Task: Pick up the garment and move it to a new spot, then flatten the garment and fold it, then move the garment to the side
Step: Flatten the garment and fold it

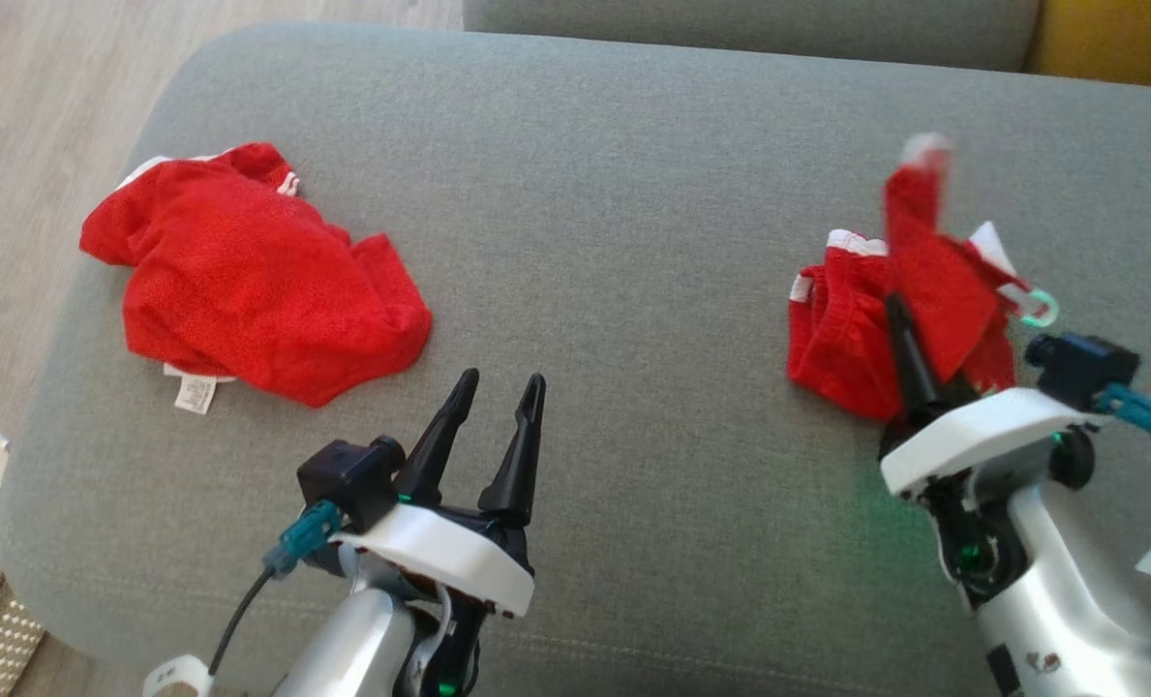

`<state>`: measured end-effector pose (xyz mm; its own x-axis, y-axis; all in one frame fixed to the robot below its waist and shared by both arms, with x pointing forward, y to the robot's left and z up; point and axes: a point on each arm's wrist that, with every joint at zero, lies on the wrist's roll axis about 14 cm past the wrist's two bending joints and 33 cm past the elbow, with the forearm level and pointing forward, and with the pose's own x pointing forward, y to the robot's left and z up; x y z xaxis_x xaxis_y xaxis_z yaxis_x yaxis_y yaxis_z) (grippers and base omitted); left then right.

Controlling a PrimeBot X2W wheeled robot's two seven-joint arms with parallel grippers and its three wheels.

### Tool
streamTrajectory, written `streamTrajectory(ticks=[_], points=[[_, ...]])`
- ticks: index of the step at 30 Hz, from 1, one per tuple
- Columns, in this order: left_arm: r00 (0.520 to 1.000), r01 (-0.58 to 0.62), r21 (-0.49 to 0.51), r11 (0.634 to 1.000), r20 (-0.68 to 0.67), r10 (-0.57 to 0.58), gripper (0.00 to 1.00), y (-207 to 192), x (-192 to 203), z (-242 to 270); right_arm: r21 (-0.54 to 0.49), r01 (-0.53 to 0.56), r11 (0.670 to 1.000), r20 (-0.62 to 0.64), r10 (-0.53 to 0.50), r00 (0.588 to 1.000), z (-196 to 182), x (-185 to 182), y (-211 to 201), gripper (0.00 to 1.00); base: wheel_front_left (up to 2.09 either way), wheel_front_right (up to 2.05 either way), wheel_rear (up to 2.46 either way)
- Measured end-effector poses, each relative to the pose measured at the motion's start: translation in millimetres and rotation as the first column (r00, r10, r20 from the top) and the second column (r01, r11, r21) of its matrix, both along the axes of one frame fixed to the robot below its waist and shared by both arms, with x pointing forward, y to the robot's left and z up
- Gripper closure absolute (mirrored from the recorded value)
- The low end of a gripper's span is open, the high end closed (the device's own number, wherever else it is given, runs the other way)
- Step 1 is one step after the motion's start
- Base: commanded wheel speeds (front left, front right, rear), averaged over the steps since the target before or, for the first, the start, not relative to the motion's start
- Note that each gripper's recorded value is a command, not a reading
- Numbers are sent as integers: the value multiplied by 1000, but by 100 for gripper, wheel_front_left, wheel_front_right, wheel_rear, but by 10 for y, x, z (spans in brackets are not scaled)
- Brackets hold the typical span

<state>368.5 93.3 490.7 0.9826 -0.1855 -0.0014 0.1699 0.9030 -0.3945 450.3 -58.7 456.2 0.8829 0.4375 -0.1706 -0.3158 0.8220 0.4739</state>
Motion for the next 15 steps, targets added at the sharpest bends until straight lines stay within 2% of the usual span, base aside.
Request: streamTrajectory(ticks=[6,7,9,10,15], points=[[1000,-11,0,1000,-10,11,0,32,-8,-29,-121,-114,986,-42,110,993,-249,-99,139,100,0,0,0],[1000,-13,0,1000,-11,13,0,38,-7,-32,-148,-138,979,-44,133,990,-275,-105,160,96,0,0,0],[1000,-16,-3,1000,-15,16,0,46,-4,-43,-209,-187,960,-41,182,982,-324,-118,213,37,0,0,0],[1000,-19,-2,1000,-19,19,0,52,-3,-53,-245,-213,946,-37,210,977,-347,-127,238,0,0,0,0],[999,-24,-5,1000,-32,24,0,65,6,-93,-382,-309,871,-37,320,947,-461,-154,327,0,0,0,0]])
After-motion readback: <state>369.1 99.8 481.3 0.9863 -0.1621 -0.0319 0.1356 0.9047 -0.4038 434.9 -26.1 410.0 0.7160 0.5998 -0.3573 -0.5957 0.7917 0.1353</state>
